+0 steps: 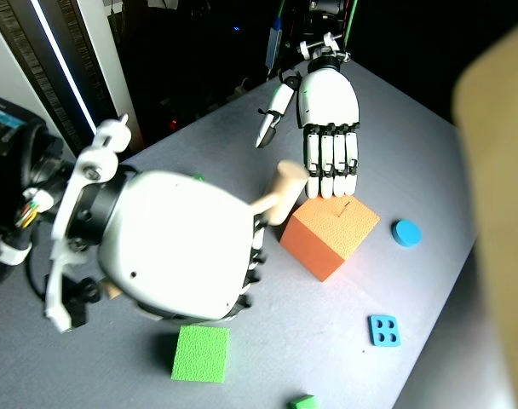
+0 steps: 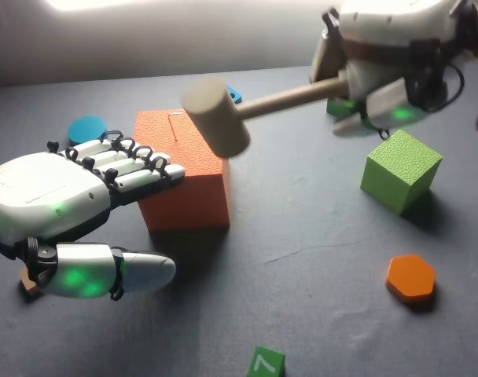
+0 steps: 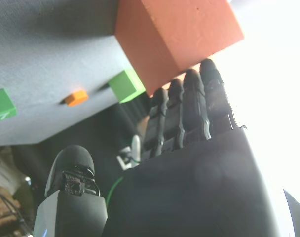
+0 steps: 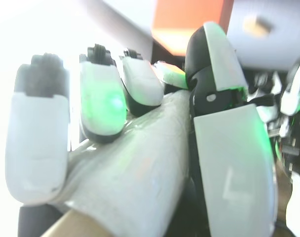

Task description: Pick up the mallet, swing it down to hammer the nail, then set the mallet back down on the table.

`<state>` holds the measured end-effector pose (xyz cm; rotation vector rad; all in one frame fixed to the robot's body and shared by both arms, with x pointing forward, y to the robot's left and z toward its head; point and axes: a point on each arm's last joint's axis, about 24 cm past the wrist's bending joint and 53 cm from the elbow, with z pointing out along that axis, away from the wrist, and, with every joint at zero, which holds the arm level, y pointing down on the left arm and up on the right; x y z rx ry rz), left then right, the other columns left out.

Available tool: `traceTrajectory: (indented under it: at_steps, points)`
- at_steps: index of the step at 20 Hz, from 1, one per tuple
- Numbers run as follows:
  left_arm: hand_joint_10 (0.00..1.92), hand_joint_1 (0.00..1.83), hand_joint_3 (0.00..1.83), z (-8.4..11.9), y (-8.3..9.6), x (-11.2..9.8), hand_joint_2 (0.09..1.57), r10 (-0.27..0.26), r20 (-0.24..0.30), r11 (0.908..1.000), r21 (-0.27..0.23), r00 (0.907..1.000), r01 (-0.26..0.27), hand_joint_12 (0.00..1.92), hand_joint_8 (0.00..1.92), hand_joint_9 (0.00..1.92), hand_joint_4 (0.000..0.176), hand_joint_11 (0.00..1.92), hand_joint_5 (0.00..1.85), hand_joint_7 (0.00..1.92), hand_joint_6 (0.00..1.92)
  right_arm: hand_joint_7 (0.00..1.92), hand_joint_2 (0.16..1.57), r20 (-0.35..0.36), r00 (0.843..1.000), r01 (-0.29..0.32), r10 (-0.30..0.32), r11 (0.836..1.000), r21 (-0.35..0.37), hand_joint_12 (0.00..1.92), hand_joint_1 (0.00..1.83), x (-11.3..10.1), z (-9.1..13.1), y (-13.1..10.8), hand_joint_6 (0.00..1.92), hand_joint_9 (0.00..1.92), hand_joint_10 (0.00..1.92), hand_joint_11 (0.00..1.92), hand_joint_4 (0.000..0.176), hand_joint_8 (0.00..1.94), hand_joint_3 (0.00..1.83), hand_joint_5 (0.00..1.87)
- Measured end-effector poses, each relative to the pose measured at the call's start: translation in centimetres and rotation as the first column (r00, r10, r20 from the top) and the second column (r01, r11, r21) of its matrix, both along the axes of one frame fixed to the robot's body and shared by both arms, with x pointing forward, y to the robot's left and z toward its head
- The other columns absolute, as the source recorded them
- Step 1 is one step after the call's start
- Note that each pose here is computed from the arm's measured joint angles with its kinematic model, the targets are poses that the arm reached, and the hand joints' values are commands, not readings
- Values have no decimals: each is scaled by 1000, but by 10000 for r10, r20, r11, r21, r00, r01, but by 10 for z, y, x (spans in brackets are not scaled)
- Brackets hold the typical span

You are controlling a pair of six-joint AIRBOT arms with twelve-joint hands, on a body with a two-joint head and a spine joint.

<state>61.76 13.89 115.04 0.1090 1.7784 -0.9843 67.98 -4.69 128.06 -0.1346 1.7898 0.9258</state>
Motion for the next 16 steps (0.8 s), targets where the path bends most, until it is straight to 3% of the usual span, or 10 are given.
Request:
traceTrajectory:
  at_steps: [4,7,11,16]
  points:
    - [4,0,0,0,0,0,1175,4,-1,10000,4,10000,-4,343,4,145,0,0,140,155,3,1687,1411,448,9988,-212,174,9961,856,1921,1122,9,21,2,1921,1793,1921,1921,176,1941,4,1473]
    - [4,0,0,0,-1,-1,1173,-18,-24,10000,-21,10000,18,314,4,139,0,0,115,141,3,1691,1414,383,9984,-471,408,9823,1813,1921,1110,10,32,11,1921,1791,1921,1921,176,1941,3,1479]
    - [3,0,0,0,-1,-1,1175,-18,-26,10000,-23,10000,18,306,2,142,0,0,128,152,2,1698,1411,1648,9863,-350,31,9810,1907,1921,1091,15,45,18,1921,1797,1921,1921,176,1941,1,1484]
    - [4,0,2,0,-1,-1,1179,-17,-29,10000,-21,10000,17,307,3,146,0,0,118,150,3,1703,1412,940,9951,-496,297,9748,2173,1921,1084,11,24,32,1921,1795,1921,1921,176,1941,1,1476]
